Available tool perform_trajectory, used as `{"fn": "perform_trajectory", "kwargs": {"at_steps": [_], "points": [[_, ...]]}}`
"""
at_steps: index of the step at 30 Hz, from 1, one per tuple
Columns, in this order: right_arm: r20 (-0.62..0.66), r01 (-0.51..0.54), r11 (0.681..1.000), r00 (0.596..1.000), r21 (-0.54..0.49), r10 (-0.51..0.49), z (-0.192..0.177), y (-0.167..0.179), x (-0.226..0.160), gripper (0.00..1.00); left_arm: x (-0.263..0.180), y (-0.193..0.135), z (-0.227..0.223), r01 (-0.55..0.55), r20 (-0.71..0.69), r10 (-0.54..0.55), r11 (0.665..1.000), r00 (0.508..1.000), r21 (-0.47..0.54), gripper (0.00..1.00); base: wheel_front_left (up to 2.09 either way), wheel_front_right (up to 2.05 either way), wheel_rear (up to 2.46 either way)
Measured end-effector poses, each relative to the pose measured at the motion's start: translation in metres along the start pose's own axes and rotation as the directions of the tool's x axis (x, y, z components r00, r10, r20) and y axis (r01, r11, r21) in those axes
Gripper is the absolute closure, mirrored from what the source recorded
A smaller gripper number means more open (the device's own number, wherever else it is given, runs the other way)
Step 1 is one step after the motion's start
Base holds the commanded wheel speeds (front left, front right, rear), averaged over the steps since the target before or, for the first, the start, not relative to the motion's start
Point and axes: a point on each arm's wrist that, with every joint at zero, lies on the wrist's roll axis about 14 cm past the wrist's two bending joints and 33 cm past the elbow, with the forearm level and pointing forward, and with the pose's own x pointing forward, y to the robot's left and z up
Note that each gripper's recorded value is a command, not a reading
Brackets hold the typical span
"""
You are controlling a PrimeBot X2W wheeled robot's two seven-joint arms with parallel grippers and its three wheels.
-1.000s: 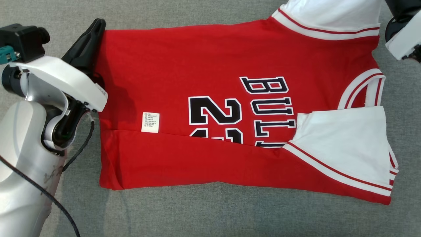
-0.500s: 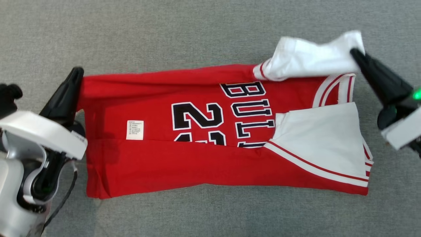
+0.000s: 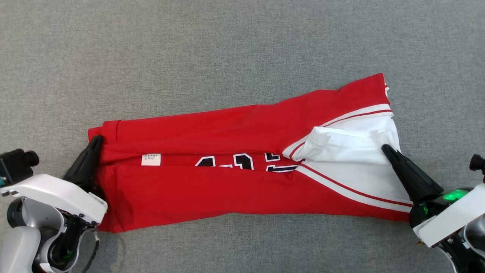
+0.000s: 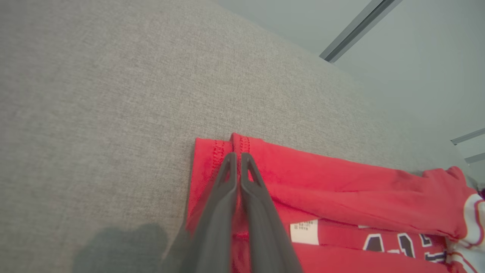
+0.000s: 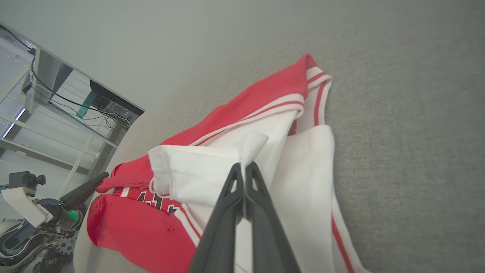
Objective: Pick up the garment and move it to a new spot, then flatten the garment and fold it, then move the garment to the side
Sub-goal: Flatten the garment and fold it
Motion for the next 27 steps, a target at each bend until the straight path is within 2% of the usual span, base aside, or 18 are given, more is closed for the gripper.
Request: {"fn": "perform_trajectory", "kwargs": {"at_steps": [1,2,3,6,11,17,21,23,27], "points": [[0.006,0.011,1.000,1.000,0.009,-0.011,-0.002,-0.001,-0.001,0.51,0.000,0.001,-0.003,-0.003,-0.005,0.003,1.000,1.000,-0.010,0.70,0.00,0.00,0.00],[0.013,0.023,1.000,1.000,0.016,-0.024,-0.004,-0.003,-0.002,0.05,0.000,0.001,-0.006,-0.007,-0.013,0.006,1.000,1.000,-0.014,0.16,0.00,0.00,0.00],[0.022,0.037,0.999,0.999,0.012,-0.037,-0.005,-0.005,-0.004,0.00,0.000,0.002,-0.009,-0.010,-0.016,0.010,1.000,1.000,-0.019,0.00,0.00,0.00,0.00],[0.086,0.063,0.998,0.994,0.011,-0.064,0.001,-0.005,-0.007,0.00,-0.001,0.004,-0.007,-0.022,0.013,0.022,0.999,1.000,-0.029,0.00,0.00,0.00,0.00],[0.257,0.101,0.994,0.963,-0.045,-0.086,0.031,-0.002,-0.016,0.00,-0.001,0.000,0.020,-0.029,0.181,0.034,0.999,0.983,-0.028,0.00,0.00,0.00,0.00],[0.497,0.200,0.972,0.861,-0.126,-0.113,0.081,-0.002,-0.036,0.00,-0.013,-0.016,0.067,-0.050,0.425,0.019,0.997,0.905,0.064,0.00,0.00,0.00,0.00],[0.581,0.265,0.941,0.808,-0.211,-0.097,0.103,0.006,-0.043,0.00,-0.027,-0.034,0.092,-0.050,0.529,-0.033,0.989,0.848,0.142,0.00,0.00,0.00,0.00],[0.592,0.273,0.930,0.802,-0.246,-0.079,0.108,0.013,-0.043,0.00,-0.034,-0.040,0.100,-0.061,0.561,-0.056,0.980,0.826,0.188,0.00,0.00,0.00,0.00],[0.557,0.289,0.897,0.828,-0.333,-0.060,0.102,0.021,-0.036,0.00,-0.047,-0.048,0.111,-0.086,0.602,-0.101,0.958,0.792,0.274,0.00,0.00,0.00,0.00]]}}
